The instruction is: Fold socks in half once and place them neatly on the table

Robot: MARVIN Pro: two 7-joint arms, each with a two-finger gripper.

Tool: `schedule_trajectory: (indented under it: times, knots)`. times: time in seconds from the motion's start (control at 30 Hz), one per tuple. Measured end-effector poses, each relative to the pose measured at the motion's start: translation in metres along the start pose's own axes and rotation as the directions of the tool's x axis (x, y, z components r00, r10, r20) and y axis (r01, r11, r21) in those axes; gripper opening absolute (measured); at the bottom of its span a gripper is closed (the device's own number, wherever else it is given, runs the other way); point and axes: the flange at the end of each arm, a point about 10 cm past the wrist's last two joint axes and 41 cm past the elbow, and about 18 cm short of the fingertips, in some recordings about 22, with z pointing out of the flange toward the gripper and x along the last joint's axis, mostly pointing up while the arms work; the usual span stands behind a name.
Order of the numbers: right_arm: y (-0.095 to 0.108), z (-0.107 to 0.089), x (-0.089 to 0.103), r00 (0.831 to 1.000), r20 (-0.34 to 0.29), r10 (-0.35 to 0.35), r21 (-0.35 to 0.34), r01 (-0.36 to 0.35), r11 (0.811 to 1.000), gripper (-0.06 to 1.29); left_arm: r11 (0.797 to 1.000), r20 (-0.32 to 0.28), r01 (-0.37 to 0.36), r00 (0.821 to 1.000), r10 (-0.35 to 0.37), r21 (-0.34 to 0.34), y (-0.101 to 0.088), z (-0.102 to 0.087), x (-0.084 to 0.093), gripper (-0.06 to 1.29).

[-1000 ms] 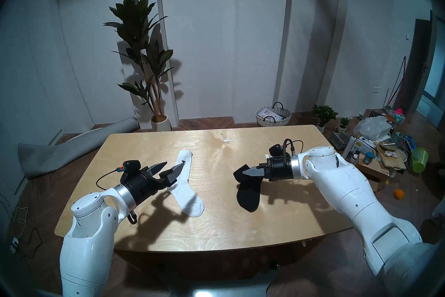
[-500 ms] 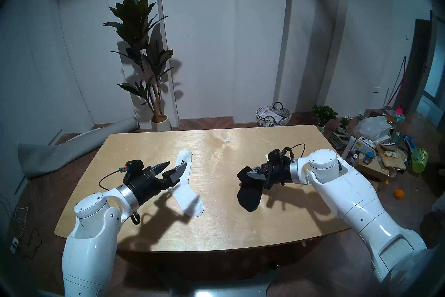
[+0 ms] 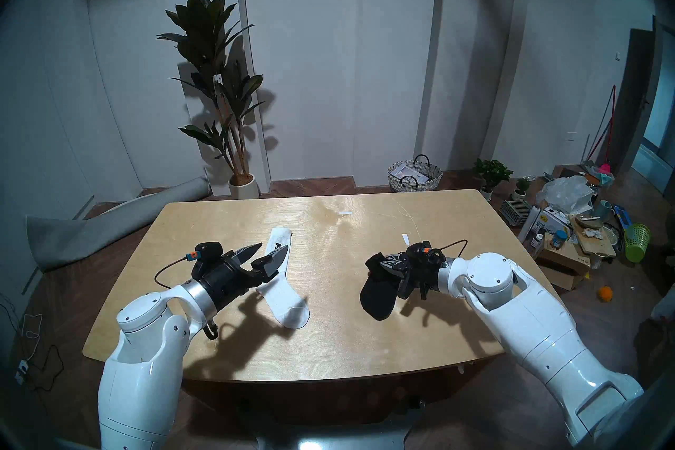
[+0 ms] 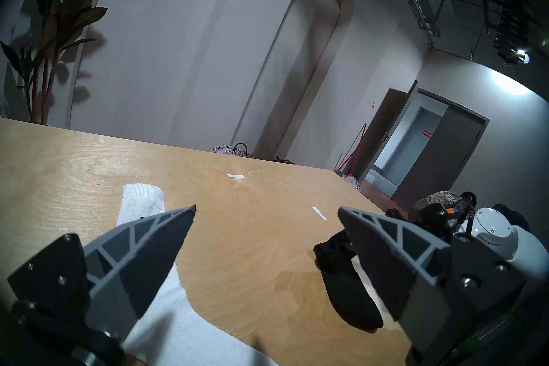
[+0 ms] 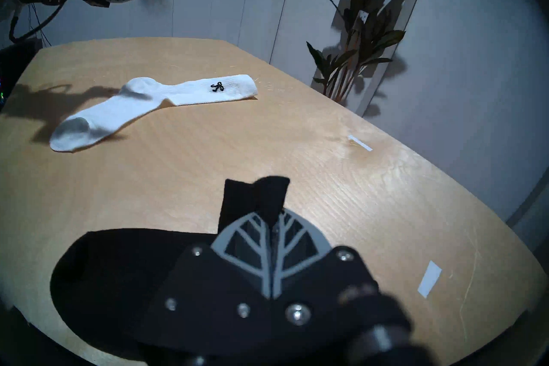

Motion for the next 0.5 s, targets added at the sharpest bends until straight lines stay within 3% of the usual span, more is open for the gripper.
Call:
schedule_trajectory:
  times: [0.27,0.5]
  knots:
    - [-0.019,-0.006,-0.002,0.994,-0.088,-0.063,-0.096,0.055,0.994,-0.03,0.999,-0.008,-0.019,1.000,0.019,0.025,0.003,0.001,0.002,1.26]
    - [-0.037,-0.012,-0.006,0.984,-0.148,-0.103,-0.124,0.085,0.989,-0.03,0.999,-0.012,-0.022,1.000,0.022,0.037,0.006,0.000,0.001,1.26]
